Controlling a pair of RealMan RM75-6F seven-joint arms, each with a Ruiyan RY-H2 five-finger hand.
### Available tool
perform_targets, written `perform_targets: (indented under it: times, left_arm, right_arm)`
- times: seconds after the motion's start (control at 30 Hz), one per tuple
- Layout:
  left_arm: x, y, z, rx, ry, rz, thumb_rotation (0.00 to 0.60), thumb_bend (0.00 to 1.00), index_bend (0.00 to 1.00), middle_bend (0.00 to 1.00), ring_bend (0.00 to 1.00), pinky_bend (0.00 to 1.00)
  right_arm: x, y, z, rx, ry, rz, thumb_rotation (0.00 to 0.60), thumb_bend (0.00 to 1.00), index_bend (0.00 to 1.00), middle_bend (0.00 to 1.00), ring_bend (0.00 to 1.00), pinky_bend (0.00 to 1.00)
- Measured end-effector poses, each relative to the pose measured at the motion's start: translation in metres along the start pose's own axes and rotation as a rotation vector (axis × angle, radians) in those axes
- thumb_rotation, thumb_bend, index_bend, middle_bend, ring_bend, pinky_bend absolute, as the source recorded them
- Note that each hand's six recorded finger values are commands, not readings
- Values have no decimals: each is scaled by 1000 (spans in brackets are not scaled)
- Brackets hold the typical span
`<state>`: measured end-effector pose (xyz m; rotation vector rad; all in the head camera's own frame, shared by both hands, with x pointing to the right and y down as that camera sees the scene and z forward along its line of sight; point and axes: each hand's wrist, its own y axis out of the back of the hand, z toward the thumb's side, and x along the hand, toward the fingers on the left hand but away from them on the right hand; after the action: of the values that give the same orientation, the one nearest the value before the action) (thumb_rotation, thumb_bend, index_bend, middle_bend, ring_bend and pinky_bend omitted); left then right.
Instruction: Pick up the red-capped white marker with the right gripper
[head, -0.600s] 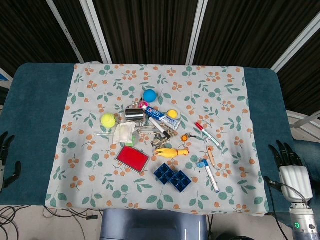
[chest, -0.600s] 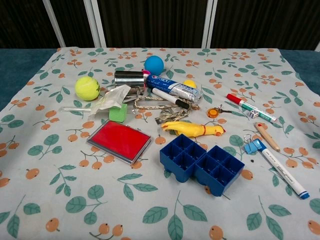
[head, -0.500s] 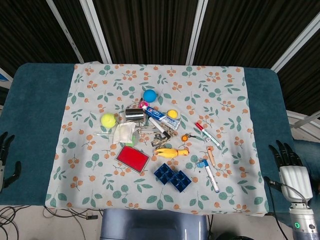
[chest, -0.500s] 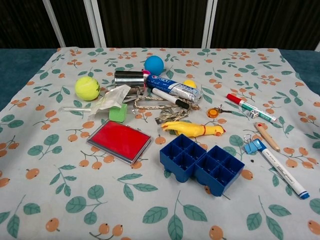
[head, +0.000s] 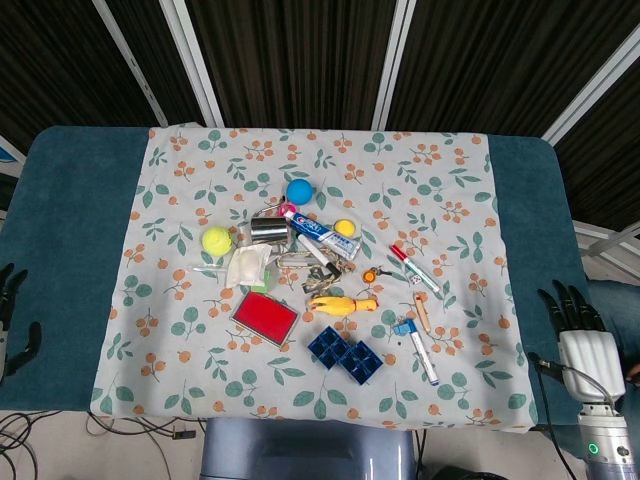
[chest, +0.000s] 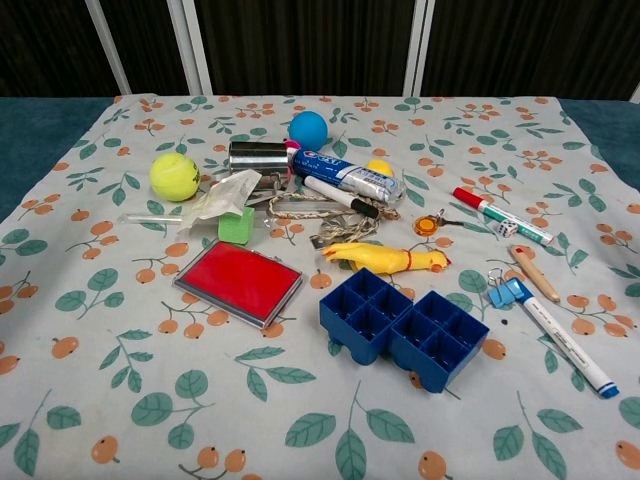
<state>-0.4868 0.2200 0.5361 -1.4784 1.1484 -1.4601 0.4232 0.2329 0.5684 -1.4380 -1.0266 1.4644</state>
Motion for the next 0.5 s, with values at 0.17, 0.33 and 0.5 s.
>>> perform_targets:
  times: [0.17,0.33,0.5]
  left_arm:
    - [0,0,0,-2,3,-1,600,489,0,0,61,74]
    - [-2,-3,2,-3,0,-7,600,490,0,0,61,74]
    - [-2,-4,4,-5,-2,-10,600,490,0,0,61,74]
  right_arm:
    - [-1,-3,-3,-11,-15,12,600,190,129,93,28,212]
    - [-2,-6,-6,-49,-27,31,600,188,140,143,31,212]
    - [-13,-11,-1,-114,-21,74,600,189,179,190,36,212]
